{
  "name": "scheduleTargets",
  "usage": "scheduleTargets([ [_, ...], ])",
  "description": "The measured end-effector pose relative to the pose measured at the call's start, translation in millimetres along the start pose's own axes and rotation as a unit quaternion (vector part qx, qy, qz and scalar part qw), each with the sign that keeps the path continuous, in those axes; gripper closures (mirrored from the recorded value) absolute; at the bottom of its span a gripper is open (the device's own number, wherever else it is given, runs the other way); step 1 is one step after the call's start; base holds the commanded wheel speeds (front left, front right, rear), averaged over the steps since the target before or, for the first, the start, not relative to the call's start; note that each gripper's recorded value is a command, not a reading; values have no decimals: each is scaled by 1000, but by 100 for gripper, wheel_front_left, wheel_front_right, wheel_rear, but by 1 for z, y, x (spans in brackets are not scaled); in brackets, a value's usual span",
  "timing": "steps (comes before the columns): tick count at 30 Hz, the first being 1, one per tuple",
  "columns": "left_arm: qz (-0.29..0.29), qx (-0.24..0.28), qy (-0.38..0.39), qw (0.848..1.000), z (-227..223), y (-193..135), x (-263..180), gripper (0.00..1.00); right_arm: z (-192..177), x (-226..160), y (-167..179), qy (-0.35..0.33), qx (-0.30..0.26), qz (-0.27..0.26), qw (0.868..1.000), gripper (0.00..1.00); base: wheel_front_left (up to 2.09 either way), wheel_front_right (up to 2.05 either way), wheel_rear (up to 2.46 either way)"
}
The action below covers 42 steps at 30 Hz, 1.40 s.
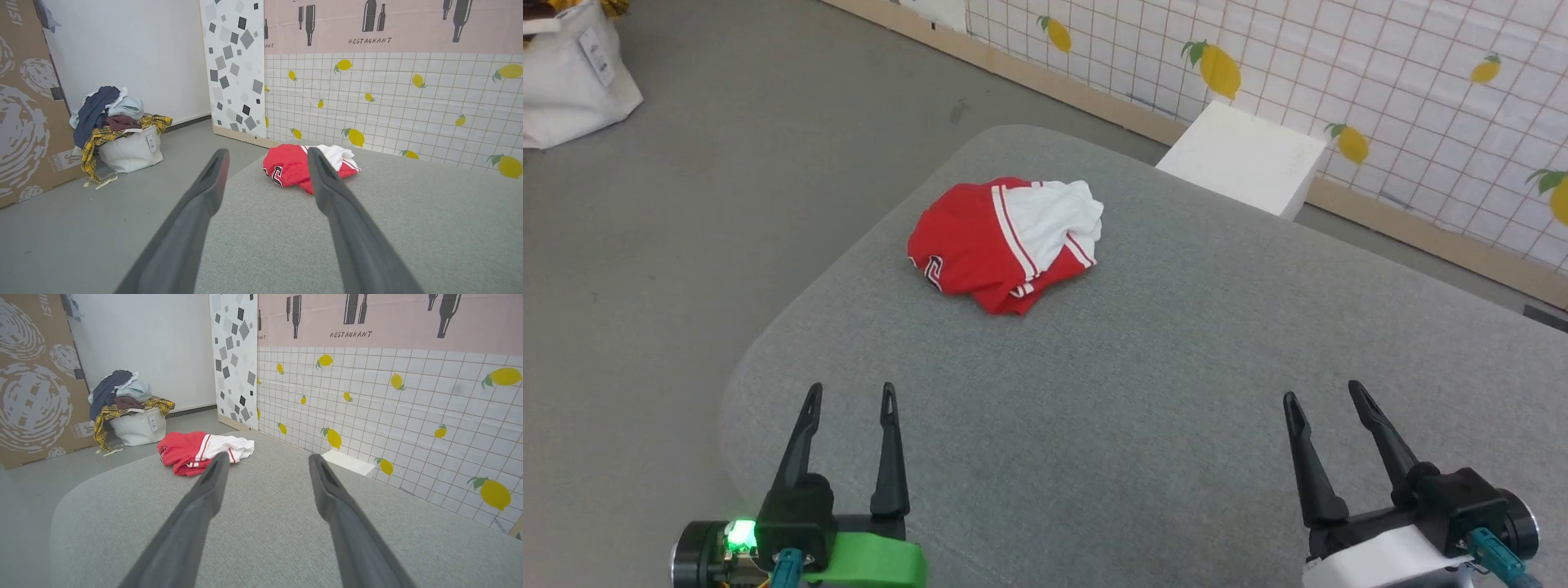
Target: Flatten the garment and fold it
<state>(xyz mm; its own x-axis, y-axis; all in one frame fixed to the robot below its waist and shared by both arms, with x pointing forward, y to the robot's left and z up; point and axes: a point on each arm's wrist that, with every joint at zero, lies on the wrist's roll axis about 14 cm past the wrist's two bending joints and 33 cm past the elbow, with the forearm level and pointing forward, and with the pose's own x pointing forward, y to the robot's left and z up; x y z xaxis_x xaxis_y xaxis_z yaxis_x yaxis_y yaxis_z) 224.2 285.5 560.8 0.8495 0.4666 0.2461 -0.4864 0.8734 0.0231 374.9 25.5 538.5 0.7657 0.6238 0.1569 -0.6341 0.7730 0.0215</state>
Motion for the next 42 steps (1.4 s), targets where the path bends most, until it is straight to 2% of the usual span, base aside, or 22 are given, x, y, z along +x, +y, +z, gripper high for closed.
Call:
scheduleTargets([
  [9,3,1,15,1000,-8,-2,4,0,-14,5,0,8,-3,8,1000,0,0,0,0],
  [14,-15,-6,23,1000,-15,-6,21,0,-21,7,-10,9,-9,0,1000,0,0,0,0],
  [19,-60,2,13,998,-16,-15,68,0,-25,12,-25,7,-14,-15,1000,0,0,0,0],
  [23,-93,0,71,993,-40,-23,111,0,-28,16,-39,3,-19,-24,1000,0,0,0,0],
  [28,-136,38,146,979,-55,-37,176,0,-29,20,-59,-4,-26,-37,999,0,0,0,0],
  [32,-151,55,247,955,-87,-49,210,0,-33,20,-76,-2,-32,-51,998,0,0,0,0],
  [35,-150,25,320,935,-111,-60,225,0,-37,20,-88,2,-36,-61,997,0,0,0,0],
  [40,-165,1,469,867,-170,-80,212,0,-48,14,-104,20,-40,-75,996,0,0,0,0],
  [42,-163,2,506,847,-187,-82,208,0,-51,10,-110,26,-42,-85,995,0,0,0,0],
])
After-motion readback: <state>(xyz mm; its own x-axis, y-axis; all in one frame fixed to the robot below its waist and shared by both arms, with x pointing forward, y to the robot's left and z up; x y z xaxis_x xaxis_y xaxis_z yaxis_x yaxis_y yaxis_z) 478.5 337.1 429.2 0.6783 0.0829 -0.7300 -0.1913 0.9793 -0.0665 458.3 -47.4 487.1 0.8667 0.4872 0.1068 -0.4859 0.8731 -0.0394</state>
